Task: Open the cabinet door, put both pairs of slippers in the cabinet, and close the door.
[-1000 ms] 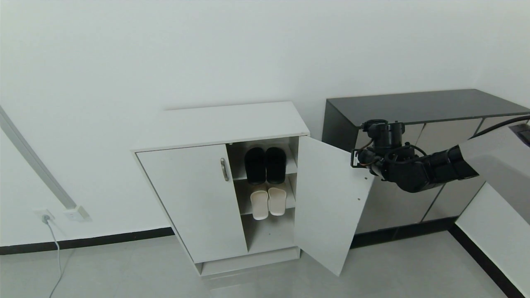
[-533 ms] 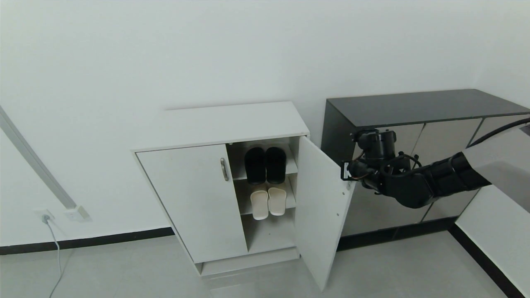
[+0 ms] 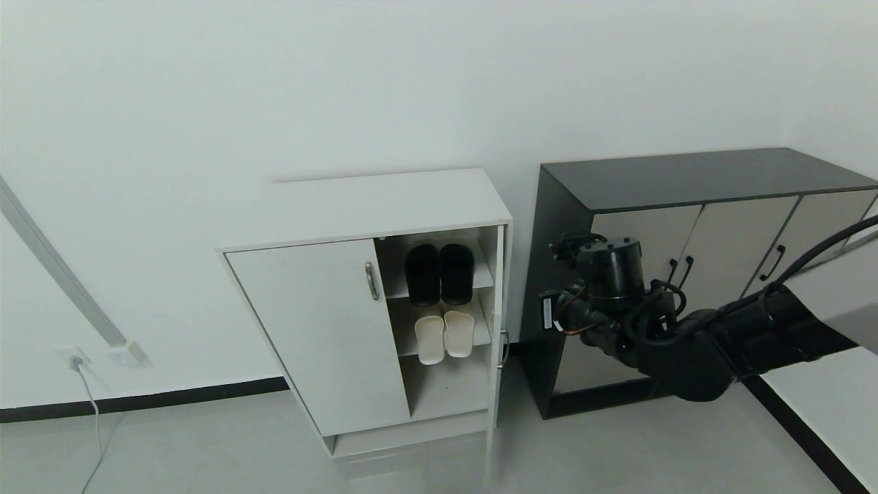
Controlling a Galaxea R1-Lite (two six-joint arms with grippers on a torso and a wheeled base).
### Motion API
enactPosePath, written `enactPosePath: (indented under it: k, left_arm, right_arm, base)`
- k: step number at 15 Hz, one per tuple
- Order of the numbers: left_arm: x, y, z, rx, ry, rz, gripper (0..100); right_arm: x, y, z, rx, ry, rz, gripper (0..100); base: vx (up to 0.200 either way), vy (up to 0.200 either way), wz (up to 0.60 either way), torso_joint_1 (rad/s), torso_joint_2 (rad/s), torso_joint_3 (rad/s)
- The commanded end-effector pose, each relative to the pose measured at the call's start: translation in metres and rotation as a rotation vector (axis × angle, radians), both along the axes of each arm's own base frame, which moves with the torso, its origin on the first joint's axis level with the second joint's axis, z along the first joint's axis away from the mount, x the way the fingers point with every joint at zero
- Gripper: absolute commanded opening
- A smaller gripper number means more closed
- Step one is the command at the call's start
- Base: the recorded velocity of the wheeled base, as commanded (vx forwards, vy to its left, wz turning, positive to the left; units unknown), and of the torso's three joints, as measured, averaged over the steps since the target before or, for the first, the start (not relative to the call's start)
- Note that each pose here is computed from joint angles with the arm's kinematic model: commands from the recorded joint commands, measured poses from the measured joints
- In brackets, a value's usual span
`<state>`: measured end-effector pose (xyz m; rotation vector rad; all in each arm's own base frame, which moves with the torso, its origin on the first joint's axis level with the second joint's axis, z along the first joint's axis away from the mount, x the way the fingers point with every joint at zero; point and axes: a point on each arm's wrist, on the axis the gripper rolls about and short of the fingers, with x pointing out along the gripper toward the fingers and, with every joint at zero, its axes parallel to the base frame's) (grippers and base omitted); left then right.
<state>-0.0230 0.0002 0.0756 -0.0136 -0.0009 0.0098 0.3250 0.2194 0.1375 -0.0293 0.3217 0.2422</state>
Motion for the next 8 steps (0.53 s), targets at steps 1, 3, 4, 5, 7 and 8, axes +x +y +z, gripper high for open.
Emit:
enactPosePath:
  k: [1, 3, 4, 5, 7, 8]
  left_arm:
    - [0.000, 0.000, 0.000, 0.000, 0.001, 0.001, 0]
    - [0.000, 0.000, 0.000, 0.000, 0.002, 0.001, 0]
    - [0.000, 0.000, 0.000, 0.000, 0.002, 0.001, 0]
    - [0.000, 0.000, 0.000, 0.000, 0.001, 0.001, 0]
    - [0.000, 0.000, 0.000, -0.002, 0.001, 0.001, 0]
    - [0.000, 0.000, 0.000, 0.000, 0.002, 0.001, 0]
  right_arm:
    - [-0.013, 0.003, 0.006, -0.005, -0.009, 0.029, 0]
    - [-0.024, 0.009, 0.015, 0.004, -0.027, 0.059, 0]
    - [-0.028, 0.012, 0.014, 0.004, -0.026, 0.070, 0]
    - [-0.029, 0.013, 0.014, 0.004, -0.025, 0.074, 0]
    - [-0.035, 0.016, 0.011, 0.004, -0.024, 0.089, 0]
    - [-0.036, 0.017, 0.011, 0.003, -0.025, 0.093, 0]
  base:
    - [0.000, 0.000, 0.00, 0.000, 0.00, 0.000]
    - [0.000, 0.000, 0.00, 0.000, 0.00, 0.000]
    - [0.000, 0.000, 0.00, 0.000, 0.00, 0.000]
    - [0.000, 0.000, 0.00, 0.000, 0.00, 0.000]
    - [0.000, 0.000, 0.30, 0.004, 0.00, 0.004]
    - [0.000, 0.000, 0.60, -0.002, 0.00, -0.002]
